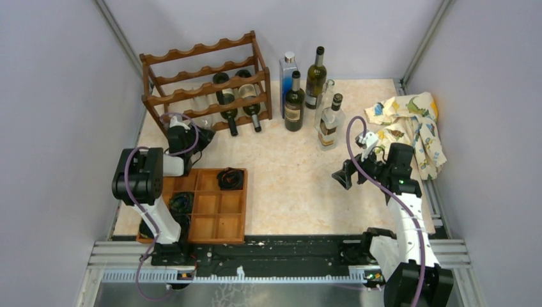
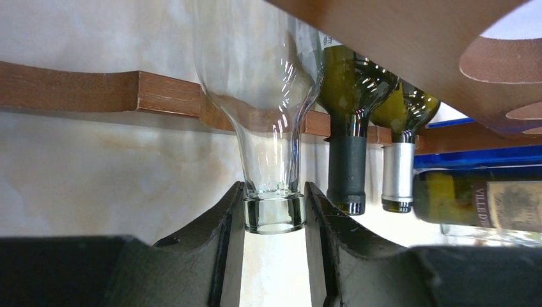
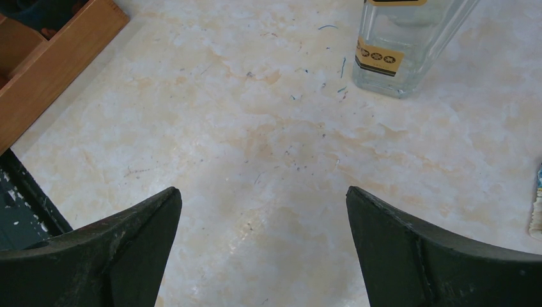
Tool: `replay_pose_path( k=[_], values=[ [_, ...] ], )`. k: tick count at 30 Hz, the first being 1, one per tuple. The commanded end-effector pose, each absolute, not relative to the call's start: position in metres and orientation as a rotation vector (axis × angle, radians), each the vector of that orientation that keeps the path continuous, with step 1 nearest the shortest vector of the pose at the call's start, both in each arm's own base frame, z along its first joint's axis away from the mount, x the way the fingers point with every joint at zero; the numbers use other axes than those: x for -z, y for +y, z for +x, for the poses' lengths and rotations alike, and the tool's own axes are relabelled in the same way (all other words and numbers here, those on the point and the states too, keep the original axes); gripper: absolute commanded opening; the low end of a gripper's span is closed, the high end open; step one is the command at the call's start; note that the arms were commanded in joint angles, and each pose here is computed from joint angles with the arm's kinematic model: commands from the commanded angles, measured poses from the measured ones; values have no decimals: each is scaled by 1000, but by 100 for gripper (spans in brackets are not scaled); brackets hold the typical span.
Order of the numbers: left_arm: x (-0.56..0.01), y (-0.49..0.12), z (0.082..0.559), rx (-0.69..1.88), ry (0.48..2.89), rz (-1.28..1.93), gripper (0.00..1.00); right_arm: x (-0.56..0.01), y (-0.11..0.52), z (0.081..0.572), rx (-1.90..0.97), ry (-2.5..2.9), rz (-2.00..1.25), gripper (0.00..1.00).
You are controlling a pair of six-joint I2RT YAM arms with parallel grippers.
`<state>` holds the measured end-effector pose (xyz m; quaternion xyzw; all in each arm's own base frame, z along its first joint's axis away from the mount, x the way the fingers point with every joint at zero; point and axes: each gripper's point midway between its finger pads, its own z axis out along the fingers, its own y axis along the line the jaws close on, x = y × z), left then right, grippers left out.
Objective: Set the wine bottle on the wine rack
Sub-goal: Adjust the wine bottle in the wine rack.
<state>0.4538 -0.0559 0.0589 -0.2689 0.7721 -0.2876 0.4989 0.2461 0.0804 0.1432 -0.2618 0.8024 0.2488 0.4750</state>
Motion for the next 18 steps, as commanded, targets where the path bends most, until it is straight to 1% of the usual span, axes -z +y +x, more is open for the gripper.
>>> replay_pose_path(
  k=[1,8,13,18],
  values=[
    [-56,-33,463,479,1884,-591,5,-154,81,250,-607,1914,-666,98],
    [-45,-25,452,408,1921,-603,5,-153,81,250,-606,1917,-664,98],
    [-43,-41,456,421,1973,-550,5,-153,81,250,-609,1917,-662,98],
    [-31,-34,449,378,2013,-630,5,-154,81,251,-605,1914,-665,98]
  ],
)
